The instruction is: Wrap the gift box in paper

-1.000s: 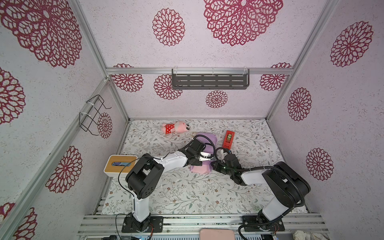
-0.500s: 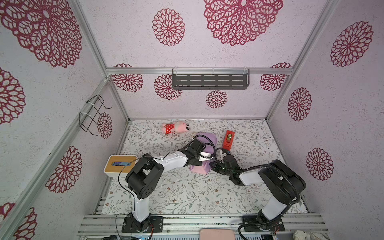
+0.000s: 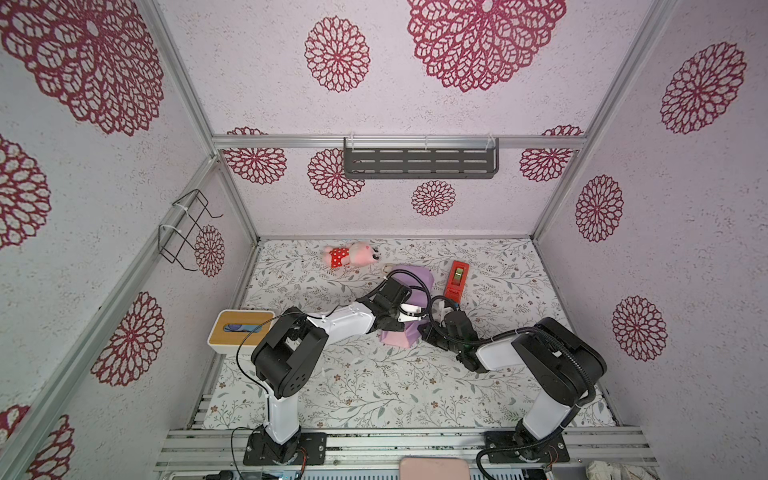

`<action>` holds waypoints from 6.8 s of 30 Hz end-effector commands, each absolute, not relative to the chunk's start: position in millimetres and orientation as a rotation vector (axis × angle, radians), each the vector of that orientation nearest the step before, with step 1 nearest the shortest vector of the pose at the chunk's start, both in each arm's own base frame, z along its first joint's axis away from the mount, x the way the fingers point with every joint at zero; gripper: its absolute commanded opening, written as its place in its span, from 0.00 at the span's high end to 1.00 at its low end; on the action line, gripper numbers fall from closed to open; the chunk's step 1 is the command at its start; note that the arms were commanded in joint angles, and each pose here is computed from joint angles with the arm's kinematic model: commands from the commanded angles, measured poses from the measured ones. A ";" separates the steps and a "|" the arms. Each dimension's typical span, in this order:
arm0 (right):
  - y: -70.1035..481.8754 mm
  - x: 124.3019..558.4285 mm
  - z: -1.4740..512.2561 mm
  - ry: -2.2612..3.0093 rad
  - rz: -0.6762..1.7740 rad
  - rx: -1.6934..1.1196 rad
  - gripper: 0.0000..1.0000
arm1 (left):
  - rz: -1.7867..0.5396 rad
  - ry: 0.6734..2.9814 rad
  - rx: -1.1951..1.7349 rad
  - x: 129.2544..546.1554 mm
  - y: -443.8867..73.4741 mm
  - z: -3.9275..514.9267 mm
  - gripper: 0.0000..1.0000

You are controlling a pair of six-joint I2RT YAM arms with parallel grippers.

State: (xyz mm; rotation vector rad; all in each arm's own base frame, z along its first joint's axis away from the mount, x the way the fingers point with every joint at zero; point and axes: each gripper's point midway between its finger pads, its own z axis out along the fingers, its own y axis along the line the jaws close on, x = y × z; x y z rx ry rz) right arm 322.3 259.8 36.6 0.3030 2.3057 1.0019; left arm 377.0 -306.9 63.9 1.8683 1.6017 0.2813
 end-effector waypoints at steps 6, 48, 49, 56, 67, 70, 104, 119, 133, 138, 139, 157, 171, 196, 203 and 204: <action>263.6 333.5 43.9 2.229 1.019 0.356 0.89 | 0.241 1.623 1.926 361.6 -303.9 49.9 0.24; 272.0 301.2 3.0 2.297 1.046 0.625 0.88 | 0.256 1.631 1.899 364.9 -304.5 55.8 0.24; 272.8 299.9 2.2 2.300 1.050 0.633 0.88 | 0.258 1.632 1.899 365.0 -304.3 55.8 0.24; 279.9 289.3 1.2 2.308 1.086 0.680 0.90 | 0.261 1.638 1.889 366.9 -304.1 56.5 0.24; 292.6 275.3 -1.9 2.341 1.122 0.727 0.91 | 0.267 1.644 1.878 368.6 -303.4 57.9 0.24; 296.9 272.5 -1.1 2.343 1.141 0.731 0.91 | 0.268 1.646 1.875 369.1 -303.4 58.2 0.24; 292.3 258.0 1.2 2.343 1.185 0.781 0.93 | 0.265 1.655 1.859 371.1 -303.3 61.1 0.24; 258.8 270.0 52.5 2.239 1.242 0.718 0.88 | 0.144 1.673 1.767 370.7 -320.8 87.4 0.21; 204.5 321.2 136.8 2.154 0.983 0.348 0.57 | -0.387 1.716 1.122 347.5 -325.7 208.7 0.04; 221.3 356.7 141.2 2.158 0.948 0.311 0.25 | -0.638 2.060 0.219 392.7 -243.9 204.2 0.01; 224.5 364.8 139.3 2.160 0.952 0.308 0.22 | -0.729 2.142 0.097 397.5 -237.1 193.3 0.02; 274.2 400.9 99.4 2.300 1.139 0.198 0.22 | -1.044 2.454 -0.109 425.5 -285.0 97.5 0.19; 276.1 356.2 106.2 2.309 1.242 0.171 0.25 | -1.158 2.451 -0.077 373.1 -314.7 105.8 0.27; 249.8 269.5 143.2 2.390 0.598 -0.435 0.42 | -0.809 2.403 0.019 263.3 -214.1 92.0 0.19; 273.1 272.6 129.9 2.430 0.607 -0.536 0.59 | -0.801 2.440 0.139 248.0 -219.5 71.7 0.41; 273.1 273.3 126.0 2.442 0.598 -0.535 0.61 | -0.793 2.452 0.160 247.6 -222.5 67.8 0.44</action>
